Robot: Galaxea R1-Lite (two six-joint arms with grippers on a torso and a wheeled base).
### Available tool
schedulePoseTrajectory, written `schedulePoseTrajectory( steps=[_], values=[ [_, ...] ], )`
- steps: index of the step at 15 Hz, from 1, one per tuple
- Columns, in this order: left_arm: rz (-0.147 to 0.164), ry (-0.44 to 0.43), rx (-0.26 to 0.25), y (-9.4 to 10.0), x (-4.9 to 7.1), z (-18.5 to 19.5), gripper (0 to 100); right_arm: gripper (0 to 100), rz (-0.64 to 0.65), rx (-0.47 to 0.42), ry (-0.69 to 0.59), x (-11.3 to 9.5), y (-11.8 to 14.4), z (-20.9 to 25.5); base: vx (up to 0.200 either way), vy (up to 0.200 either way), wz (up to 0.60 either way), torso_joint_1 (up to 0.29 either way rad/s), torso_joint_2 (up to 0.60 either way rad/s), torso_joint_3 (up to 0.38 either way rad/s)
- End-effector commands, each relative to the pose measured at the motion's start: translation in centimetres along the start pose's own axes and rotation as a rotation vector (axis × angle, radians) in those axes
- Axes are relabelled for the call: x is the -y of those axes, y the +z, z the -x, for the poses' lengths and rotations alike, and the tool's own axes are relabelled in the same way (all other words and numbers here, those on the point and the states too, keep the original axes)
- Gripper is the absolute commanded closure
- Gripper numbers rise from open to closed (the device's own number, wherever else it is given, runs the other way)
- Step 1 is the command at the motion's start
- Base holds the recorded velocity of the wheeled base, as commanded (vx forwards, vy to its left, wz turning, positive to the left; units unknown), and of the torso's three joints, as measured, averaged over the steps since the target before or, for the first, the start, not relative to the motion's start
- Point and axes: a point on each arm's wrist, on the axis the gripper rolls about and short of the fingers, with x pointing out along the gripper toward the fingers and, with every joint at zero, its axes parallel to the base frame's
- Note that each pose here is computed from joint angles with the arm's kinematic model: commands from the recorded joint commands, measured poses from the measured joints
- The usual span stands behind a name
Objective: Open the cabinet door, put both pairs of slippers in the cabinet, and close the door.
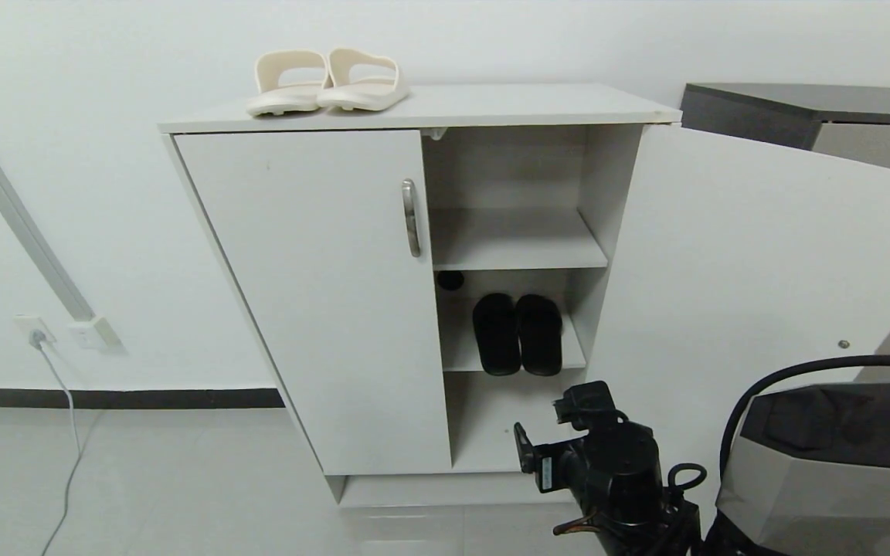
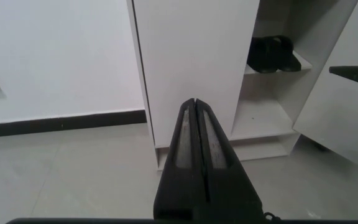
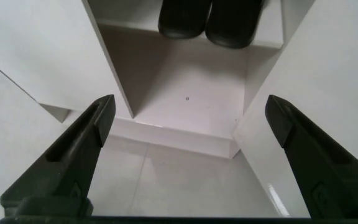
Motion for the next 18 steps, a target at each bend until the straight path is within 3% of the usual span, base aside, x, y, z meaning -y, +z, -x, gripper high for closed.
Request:
schedulePoseTrajectory(
  steps=[1, 9, 18],
  values=[
    [0.000, 0.000, -0.001, 0.00, 0.00, -0.01, 100, 0, -0.001, 0.000, -0.001, 0.06, 0.04, 0.01, 0.000, 0.000, 0.00, 0.002, 0.00, 0.207],
    [0.001, 0.000, -0.001, 0.00, 0.00, -0.01, 100, 0, 0.000, -0.001, -0.003, 0.12, -0.02, -0.01, 0.000, 0.000, 0.00, 0.002, 0.00, 0.107],
    [0.001, 0.000, -0.001, 0.00, 0.00, -0.01, 100, 0, 0.000, -0.002, -0.006, 0.16, -0.06, -0.05, 0.000, 0.200, 0.00, 0.006, 0.00, 0.003]
  ],
)
